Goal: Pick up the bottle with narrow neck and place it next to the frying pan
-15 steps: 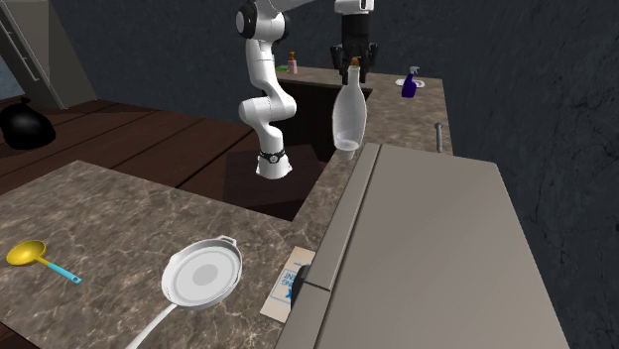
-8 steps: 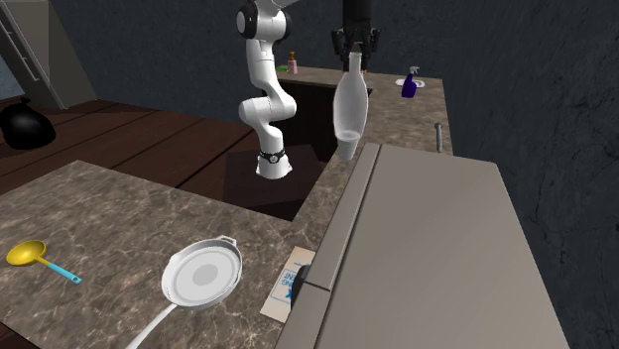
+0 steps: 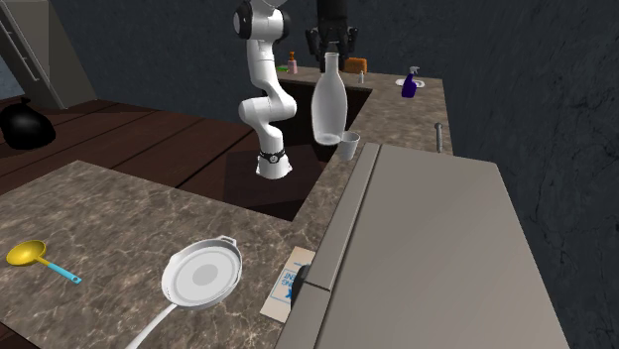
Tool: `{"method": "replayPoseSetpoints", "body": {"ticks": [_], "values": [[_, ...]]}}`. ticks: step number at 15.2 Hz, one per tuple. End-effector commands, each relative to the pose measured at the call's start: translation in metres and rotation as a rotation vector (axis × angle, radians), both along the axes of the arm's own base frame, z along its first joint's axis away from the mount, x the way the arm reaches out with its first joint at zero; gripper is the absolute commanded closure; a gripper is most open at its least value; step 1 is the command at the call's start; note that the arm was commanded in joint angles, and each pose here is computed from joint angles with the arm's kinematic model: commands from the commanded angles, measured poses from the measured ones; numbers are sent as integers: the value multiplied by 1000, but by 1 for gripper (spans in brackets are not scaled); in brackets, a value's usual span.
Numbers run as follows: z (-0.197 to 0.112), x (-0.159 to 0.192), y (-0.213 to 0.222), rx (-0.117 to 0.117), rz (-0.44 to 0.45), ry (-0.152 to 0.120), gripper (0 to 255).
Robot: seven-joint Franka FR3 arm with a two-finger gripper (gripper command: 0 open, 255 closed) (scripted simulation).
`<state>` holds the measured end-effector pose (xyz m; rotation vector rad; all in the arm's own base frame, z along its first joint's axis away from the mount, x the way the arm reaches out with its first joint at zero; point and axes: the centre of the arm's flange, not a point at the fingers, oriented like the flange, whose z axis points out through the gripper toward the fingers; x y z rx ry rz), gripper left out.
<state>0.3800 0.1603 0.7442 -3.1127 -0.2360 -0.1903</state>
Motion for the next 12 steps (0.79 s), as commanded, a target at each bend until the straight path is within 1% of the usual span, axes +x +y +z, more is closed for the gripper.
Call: {"method": "replayPoseSetpoints", "body": {"ticks": [1, 12], "values": [[2, 6, -27, 0, 2, 0, 255], [3, 44, -168, 0, 2, 0, 255]]}}
